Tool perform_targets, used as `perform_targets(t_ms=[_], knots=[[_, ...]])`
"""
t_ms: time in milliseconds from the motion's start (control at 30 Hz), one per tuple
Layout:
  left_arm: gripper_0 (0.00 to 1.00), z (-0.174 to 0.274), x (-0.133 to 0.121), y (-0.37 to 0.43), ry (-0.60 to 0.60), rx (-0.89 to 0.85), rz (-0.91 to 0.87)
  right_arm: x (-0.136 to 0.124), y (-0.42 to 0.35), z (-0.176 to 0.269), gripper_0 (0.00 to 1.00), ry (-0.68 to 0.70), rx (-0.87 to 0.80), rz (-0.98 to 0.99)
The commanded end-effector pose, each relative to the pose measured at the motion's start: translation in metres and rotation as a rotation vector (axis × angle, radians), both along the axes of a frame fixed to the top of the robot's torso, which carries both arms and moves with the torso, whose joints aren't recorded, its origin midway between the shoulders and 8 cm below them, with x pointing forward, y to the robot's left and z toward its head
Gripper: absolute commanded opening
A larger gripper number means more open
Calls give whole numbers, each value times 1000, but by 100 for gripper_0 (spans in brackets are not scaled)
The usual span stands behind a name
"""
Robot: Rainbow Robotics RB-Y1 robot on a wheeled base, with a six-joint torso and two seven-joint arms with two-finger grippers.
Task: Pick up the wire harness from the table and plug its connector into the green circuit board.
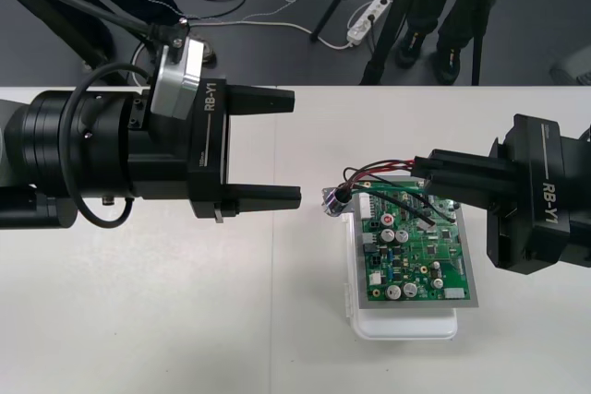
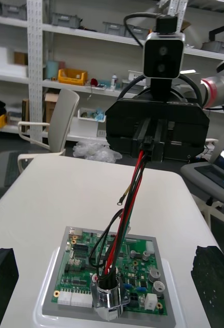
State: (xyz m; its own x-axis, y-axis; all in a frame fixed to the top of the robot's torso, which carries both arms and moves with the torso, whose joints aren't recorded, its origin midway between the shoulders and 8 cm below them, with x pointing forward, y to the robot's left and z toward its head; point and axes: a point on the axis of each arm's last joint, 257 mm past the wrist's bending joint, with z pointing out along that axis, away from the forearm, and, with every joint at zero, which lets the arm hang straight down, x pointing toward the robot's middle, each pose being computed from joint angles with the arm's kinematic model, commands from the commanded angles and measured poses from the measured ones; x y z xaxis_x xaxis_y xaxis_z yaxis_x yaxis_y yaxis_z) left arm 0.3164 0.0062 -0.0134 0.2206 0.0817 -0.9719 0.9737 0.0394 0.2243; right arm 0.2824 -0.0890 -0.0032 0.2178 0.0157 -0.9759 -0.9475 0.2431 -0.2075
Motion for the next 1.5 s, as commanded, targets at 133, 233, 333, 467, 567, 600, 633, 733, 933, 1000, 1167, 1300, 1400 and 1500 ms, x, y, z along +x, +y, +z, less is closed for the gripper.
perform_targets(t_ms=[133, 233, 333, 467, 567, 600, 633, 733, 933, 1000, 1167, 1300, 1400, 1500], knots=[[100, 4, -5, -4, -67, -47, -5, -13, 10, 18, 0, -84, 19, 22], [100, 6, -9, -10, -68, -57, -22, -13, 13, 21, 0, -110, 29, 17], [100, 10, -14, -18, -50, -79, -43, -11, 15, 23, 0, -140, 34, 9], [100, 18, -21, -28, -44, -111, -70, -12, 18, 21, 0, -139, 44, 11], [100, 23, -22, -32, -54, -120, -79, -15, 22, 18, 0, -131, 47, 26], [100, 25, -23, -33, -59, -123, -83, -16, 23, 18, 0, -133, 52, 27], [100, 26, -23, -34, -63, -124, -84, -16, 24, 18, 0, -135, 54, 27], [100, 29, -25, -36, -71, -124, -94, -17, 26, 18, 0, -157, 63, 27], [100, 34, -32, -44, -61, -136, -125, -23, 38, 20, 0, -158, 101, 57], [100, 35, -34, -46, -63, -136, -134, -24, 42, 19, 0, -156, 110, 62], [100, 36, -42, -54, -42, -145, -162, -26, 51, 21, 0, -161, 140, 81], [100, 36, -48, -58, -22, -151, -184, -25, 52, 21, 0, -160, 144, 81], [100, 36, -50, -60, -25, -152, -190, -25, 52, 21, 0, -160, 144, 81], [100, 38, -50, -60, -30, -152, -194, -26, 52, 21, 0, -160, 142, 83]])
